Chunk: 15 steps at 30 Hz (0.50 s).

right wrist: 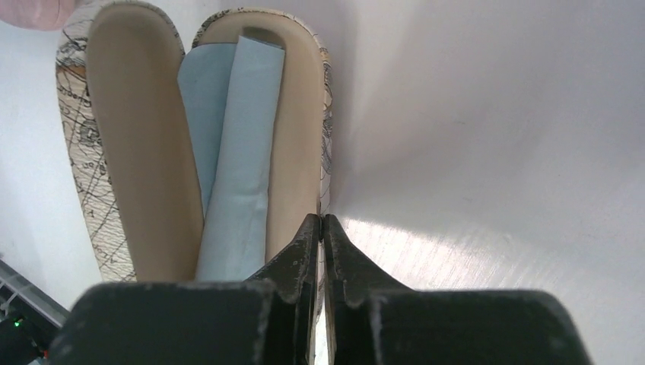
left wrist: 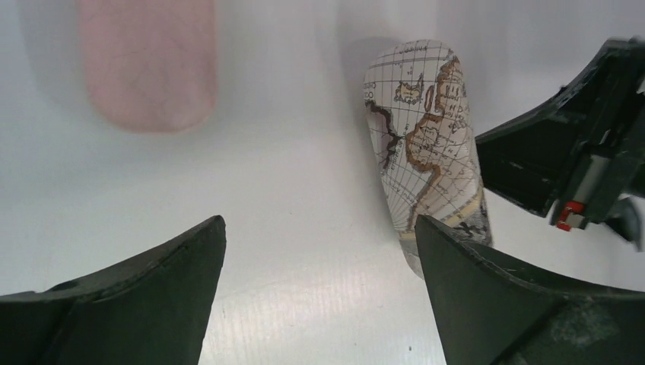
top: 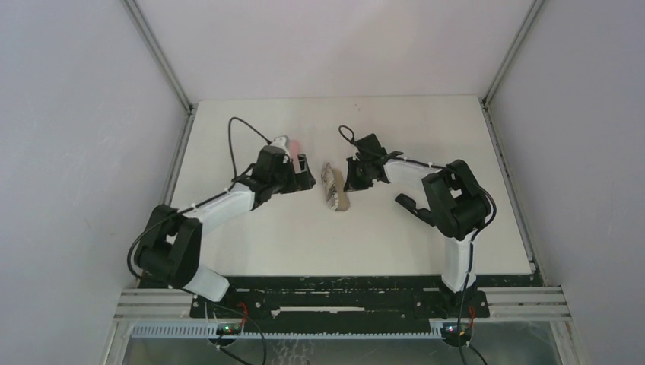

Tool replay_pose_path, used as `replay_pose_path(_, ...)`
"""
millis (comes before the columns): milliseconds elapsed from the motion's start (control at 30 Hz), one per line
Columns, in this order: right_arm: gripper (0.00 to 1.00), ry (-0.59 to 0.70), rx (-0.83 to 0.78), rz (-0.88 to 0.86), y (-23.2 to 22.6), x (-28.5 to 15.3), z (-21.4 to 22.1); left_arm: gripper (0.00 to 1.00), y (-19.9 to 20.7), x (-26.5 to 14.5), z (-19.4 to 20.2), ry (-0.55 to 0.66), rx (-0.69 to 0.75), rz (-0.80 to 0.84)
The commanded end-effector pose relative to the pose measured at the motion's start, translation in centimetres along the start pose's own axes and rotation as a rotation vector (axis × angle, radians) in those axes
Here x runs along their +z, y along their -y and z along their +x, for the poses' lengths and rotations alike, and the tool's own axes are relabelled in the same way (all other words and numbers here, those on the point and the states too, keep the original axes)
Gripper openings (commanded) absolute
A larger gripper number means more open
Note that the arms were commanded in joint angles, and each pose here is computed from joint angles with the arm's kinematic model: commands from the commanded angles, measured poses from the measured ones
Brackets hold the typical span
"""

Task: Organize the sunglasses
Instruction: Adjust the glasses cleaning cloth on the sunglasses case.

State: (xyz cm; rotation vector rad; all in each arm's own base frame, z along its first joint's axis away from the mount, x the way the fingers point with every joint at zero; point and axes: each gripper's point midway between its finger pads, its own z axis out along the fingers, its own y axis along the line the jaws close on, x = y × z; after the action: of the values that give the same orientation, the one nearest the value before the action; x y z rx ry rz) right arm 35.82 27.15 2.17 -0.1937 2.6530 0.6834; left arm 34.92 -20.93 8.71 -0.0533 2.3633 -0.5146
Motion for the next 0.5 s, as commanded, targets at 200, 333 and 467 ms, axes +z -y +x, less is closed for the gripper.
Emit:
replay_pose_path(200,0.00,0.073,0.028,0.106,-1.5,-2.9,0.5,1.00,6.9,-2.5,-1.7,0.148,-0.234,0.492)
replay_pose_path(333,0.00,0.066,0.037,0.090,-2.0,-2.9,1.3,1.00,7.5,-1.5,-0.9,0.137,-0.292,0.567)
replay_pose_path(467,0.00,0.049,0.041,0.080,-2.0,-2.7,1.9,1.00,7.8,-0.6,-0.2,0.122,-0.330,0.619)
